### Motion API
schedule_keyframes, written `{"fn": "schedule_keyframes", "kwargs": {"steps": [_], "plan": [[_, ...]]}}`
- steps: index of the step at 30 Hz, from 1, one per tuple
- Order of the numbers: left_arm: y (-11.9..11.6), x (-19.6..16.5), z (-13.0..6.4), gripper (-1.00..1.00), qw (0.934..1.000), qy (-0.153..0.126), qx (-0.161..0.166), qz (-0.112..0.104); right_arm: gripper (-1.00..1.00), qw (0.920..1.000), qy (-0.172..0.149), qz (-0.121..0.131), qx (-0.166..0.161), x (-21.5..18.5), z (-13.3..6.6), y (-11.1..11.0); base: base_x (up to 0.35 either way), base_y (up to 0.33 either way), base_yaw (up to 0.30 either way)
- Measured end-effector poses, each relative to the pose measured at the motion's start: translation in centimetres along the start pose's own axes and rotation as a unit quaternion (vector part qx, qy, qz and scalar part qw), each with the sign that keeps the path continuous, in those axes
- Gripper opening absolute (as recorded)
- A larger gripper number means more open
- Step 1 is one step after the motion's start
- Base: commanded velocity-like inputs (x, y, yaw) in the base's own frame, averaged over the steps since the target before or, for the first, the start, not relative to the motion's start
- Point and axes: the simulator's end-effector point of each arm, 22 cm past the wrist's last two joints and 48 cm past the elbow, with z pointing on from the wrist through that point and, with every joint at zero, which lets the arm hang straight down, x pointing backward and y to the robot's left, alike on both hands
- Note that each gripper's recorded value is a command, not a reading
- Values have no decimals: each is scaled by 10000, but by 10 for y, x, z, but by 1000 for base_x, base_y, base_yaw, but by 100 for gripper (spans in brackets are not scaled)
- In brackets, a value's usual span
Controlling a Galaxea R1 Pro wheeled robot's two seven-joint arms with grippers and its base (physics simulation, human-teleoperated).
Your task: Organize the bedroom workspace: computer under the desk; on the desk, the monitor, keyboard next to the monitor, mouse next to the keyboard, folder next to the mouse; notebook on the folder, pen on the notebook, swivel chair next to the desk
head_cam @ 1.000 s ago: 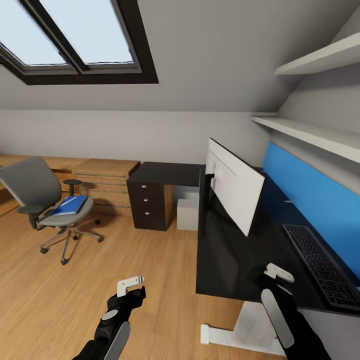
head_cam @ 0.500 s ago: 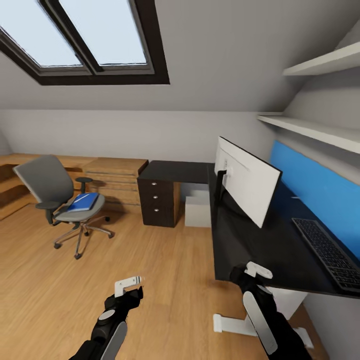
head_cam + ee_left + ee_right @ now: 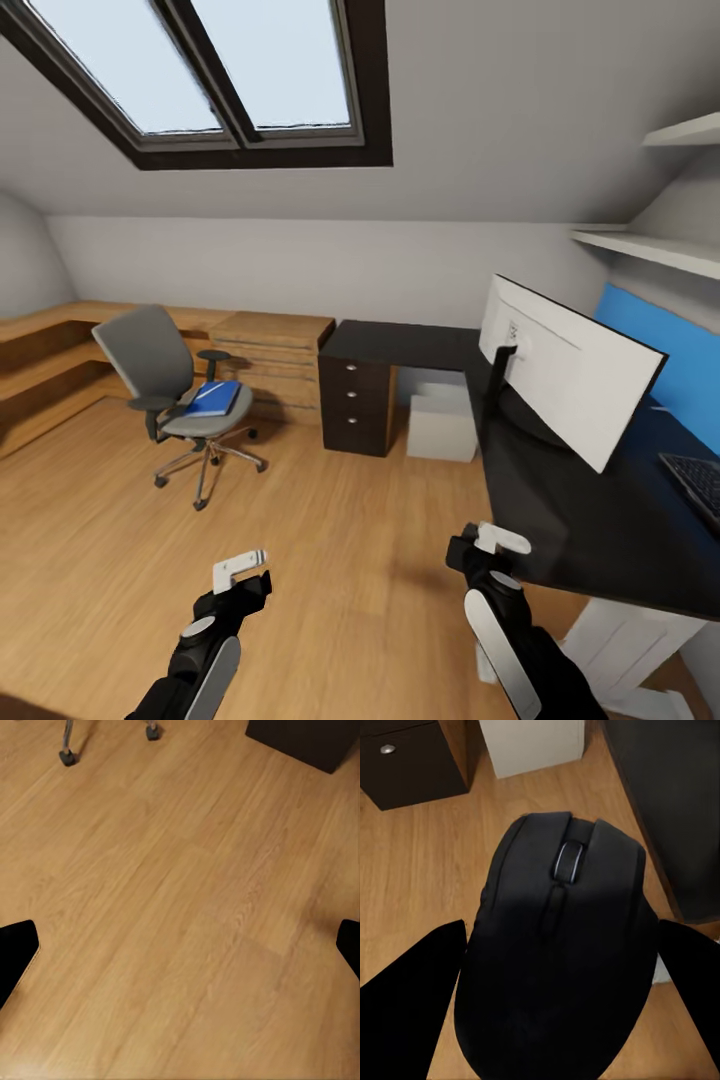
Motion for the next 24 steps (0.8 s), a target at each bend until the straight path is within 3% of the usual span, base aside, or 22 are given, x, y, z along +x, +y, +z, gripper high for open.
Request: {"fn": "schedule_keyframes", "kwargs": {"steps": [12, 17, 24], "plan": [[-1, 0, 0, 100, 10000, -1, 2, 10, -100, 10000, -54, 25, -25, -4, -3, 0, 267, 230, 2], [-2, 0, -1, 100, 10000, -10, 16, 28, -100, 9999, -107, 48, -34, -8, -6, 0, 251, 12, 0], [-5, -9, -7, 100, 9999, -90, 45, 12, -100, 9999, -151, 59, -38, -13, -11, 0, 28, -7, 0]]}}
